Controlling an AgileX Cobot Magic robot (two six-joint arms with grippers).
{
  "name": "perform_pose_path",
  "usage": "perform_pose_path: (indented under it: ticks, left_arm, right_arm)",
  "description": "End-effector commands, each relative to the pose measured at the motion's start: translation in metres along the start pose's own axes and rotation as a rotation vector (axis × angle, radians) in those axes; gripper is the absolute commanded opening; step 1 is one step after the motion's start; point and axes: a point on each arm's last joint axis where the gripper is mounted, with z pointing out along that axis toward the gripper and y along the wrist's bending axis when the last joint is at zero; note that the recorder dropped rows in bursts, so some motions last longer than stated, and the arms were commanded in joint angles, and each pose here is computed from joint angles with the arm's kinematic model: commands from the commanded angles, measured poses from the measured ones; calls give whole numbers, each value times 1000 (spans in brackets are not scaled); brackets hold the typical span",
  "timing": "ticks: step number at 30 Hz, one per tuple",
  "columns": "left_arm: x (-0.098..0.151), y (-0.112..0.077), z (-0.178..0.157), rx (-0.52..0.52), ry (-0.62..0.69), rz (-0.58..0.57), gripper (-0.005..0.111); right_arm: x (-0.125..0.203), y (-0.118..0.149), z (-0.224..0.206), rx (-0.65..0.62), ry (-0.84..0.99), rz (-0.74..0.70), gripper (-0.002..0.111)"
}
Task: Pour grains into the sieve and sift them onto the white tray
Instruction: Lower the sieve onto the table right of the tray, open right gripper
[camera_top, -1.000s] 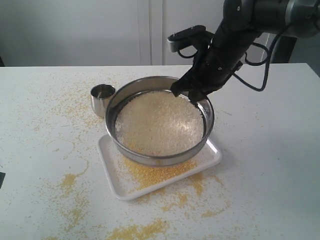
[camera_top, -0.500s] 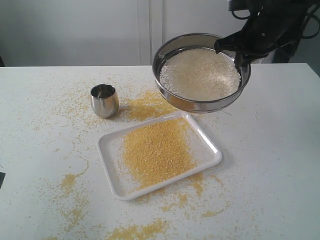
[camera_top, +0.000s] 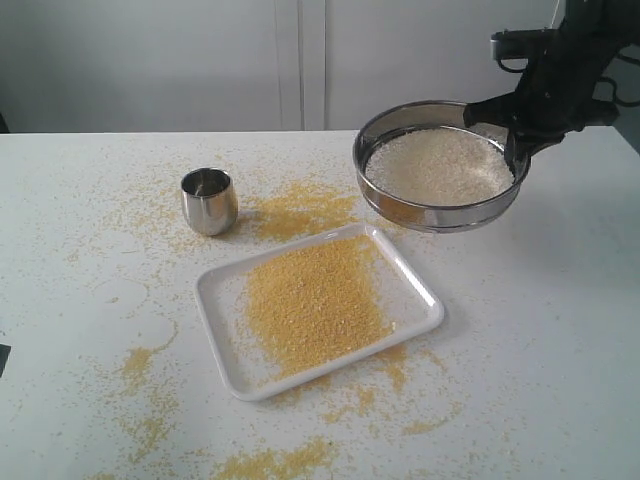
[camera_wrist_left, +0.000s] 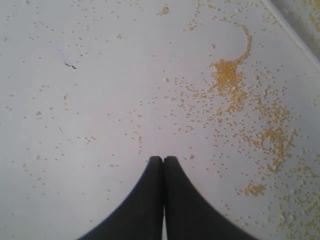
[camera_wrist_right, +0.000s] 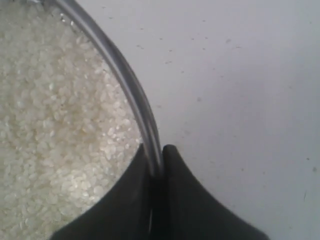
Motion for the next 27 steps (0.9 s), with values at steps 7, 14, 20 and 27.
perform_pose_path:
  ticks: [7,14,20,27]
  left_arm:
    - [-1,0,-2,2,-1,-8,0]
    - [-1,0,-2,2,-1,-8,0]
    - [-1,0,-2,2,-1,-8,0]
    - [-1,0,-2,2,-1,-8,0]
  right_arm:
    - [-5,-16,28,4,-15,60,0]
    - [-3,-19,51,7,1,66,0]
    - [-6,-27,55,15,-37,78,0]
    - [-1,-30,73,17,-4,83,0]
